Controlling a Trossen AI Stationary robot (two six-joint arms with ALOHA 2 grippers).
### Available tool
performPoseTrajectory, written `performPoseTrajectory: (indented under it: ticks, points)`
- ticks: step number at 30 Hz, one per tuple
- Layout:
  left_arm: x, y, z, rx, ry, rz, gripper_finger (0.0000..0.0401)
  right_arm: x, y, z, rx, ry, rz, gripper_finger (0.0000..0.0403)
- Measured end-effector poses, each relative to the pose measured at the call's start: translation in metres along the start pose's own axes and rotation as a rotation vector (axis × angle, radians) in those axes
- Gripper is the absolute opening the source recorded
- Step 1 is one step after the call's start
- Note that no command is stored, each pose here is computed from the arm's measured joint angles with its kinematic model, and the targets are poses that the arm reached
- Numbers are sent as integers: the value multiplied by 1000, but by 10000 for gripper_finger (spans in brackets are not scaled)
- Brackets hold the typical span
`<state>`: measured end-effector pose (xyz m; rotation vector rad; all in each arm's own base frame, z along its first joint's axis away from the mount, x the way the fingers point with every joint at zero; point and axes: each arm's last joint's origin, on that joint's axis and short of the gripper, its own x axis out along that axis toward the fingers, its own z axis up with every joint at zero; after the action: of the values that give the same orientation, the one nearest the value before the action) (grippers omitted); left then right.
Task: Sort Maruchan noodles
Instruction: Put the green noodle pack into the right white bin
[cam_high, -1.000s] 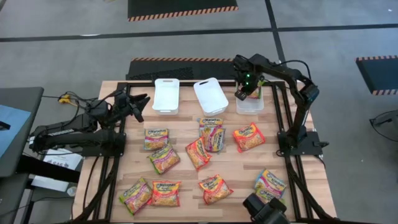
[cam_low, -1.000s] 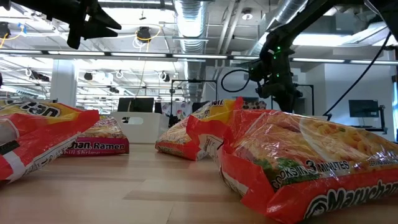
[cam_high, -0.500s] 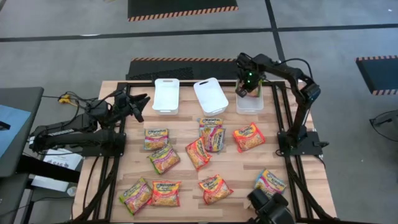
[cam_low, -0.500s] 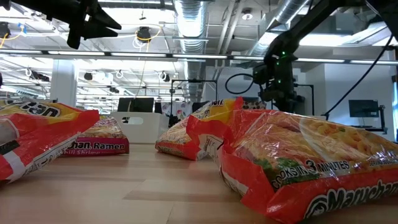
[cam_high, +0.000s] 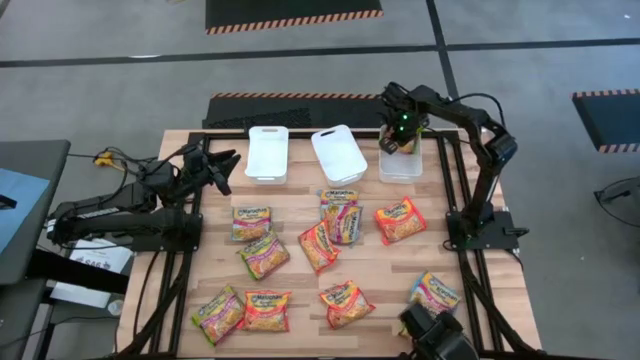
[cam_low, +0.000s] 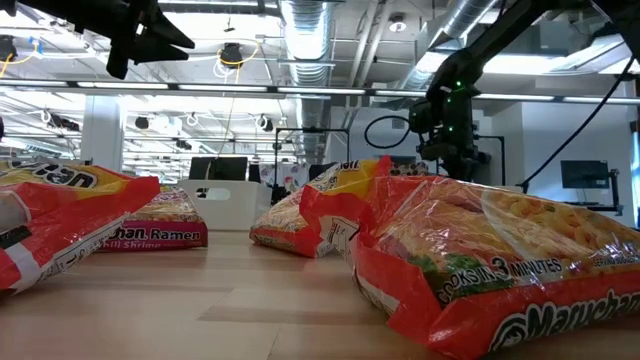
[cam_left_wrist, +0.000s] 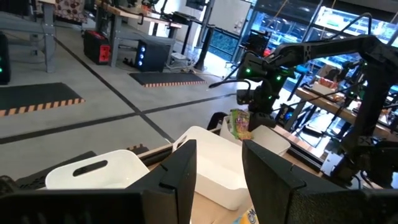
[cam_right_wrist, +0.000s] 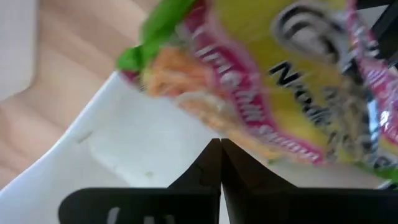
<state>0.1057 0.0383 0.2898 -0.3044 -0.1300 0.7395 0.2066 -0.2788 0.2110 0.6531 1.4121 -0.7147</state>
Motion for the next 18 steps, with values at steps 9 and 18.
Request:
performPoseTrajectory:
  ticks: [9, 18]
  points:
    - [0, 0, 0, 0, 0, 0, 114, -1, 35, 4, -99, -46, 18, 27]
    - [0, 0, 0, 0, 0, 0, 114, 28, 31, 12, -81, 21, 14, 27]
